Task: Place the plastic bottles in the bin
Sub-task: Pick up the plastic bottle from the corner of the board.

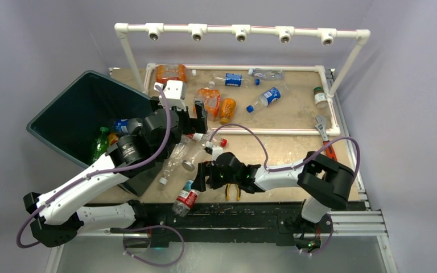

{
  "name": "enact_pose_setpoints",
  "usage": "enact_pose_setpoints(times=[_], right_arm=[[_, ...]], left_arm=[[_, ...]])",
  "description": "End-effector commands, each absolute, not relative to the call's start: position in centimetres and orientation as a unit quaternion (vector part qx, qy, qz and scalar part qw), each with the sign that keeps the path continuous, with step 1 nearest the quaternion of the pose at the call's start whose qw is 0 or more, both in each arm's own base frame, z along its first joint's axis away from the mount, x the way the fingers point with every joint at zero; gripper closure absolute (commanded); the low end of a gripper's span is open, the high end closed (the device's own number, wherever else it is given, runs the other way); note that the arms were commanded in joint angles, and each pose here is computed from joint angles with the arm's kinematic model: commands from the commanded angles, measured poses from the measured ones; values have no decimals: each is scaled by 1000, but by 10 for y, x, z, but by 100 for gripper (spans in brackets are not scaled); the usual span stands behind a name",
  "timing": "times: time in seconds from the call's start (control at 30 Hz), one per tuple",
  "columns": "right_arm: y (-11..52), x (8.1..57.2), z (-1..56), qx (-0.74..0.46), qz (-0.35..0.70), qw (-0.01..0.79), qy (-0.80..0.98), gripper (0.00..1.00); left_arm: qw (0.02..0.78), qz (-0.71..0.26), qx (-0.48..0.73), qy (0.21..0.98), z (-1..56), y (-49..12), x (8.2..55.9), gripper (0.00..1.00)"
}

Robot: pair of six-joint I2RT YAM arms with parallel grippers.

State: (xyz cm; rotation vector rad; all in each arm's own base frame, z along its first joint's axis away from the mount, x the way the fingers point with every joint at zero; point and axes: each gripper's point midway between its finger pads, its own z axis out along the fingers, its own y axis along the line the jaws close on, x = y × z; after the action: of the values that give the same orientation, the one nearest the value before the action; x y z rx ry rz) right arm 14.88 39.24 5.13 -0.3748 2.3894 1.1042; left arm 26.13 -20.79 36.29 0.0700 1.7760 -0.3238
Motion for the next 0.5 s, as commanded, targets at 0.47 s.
enact_pose_setpoints(times=[0.47], right_arm=[[353, 177, 89, 95, 416, 251, 869, 1]], left_arm=[[638, -150, -44, 754, 371, -200, 267, 1]])
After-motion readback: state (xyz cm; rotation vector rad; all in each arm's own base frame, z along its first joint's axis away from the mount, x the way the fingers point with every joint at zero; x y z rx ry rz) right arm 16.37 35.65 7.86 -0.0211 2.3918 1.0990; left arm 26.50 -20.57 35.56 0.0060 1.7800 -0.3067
